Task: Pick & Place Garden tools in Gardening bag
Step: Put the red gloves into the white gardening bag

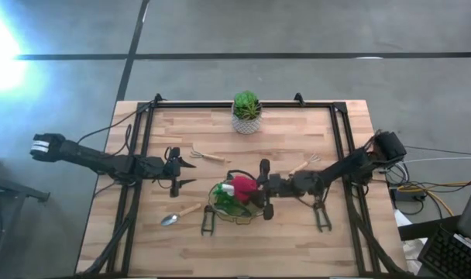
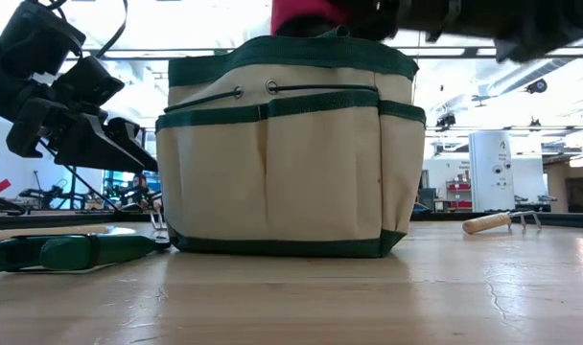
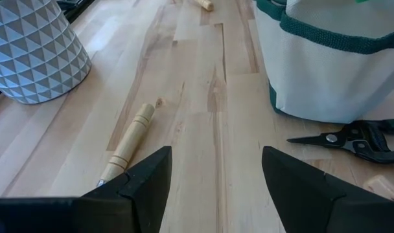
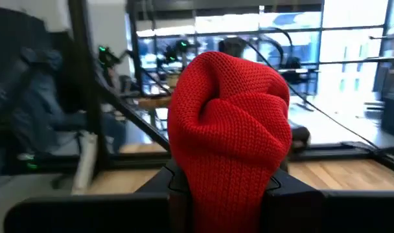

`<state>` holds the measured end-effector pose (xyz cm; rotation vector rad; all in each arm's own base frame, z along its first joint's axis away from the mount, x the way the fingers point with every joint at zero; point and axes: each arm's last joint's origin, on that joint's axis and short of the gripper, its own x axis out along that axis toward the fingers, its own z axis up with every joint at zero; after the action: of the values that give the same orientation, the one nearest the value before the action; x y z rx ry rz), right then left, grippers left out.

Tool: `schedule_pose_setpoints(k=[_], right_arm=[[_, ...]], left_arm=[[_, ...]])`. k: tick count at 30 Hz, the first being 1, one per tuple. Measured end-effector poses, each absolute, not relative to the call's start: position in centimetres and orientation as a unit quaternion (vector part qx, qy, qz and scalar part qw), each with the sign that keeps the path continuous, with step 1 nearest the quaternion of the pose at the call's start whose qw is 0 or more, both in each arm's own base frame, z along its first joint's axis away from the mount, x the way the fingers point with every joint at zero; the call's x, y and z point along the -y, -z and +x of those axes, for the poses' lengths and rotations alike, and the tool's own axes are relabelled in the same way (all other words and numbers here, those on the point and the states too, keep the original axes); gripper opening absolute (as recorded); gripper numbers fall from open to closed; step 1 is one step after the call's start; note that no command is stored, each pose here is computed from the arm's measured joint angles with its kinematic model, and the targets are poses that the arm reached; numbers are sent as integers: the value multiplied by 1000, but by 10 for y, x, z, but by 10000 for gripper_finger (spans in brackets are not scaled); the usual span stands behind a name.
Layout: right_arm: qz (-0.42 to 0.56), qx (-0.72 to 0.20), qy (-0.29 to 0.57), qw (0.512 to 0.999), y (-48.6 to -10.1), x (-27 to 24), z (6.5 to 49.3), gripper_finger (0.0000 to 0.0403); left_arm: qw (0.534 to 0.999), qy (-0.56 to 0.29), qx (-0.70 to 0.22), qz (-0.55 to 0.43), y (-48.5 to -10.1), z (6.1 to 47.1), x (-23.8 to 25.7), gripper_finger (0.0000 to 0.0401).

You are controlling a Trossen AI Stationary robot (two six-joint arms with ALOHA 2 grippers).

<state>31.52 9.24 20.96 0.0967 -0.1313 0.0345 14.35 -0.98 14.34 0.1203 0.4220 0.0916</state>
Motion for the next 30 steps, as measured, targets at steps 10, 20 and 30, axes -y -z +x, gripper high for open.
schedule_pose_setpoints(k=[10,20,30], right_arm=[[48,38,-8,998,-214,-96,313,54],[43,30,-4,999,-195,-100,321,54],[26,3,18,999,-182,-100,323,53]], left_arm=[[974,-45,-213,60,-143,143,10,241],[974,-45,-213,60,-143,143,10,241],[974,-45,-214,60,-142,143,10,241]])
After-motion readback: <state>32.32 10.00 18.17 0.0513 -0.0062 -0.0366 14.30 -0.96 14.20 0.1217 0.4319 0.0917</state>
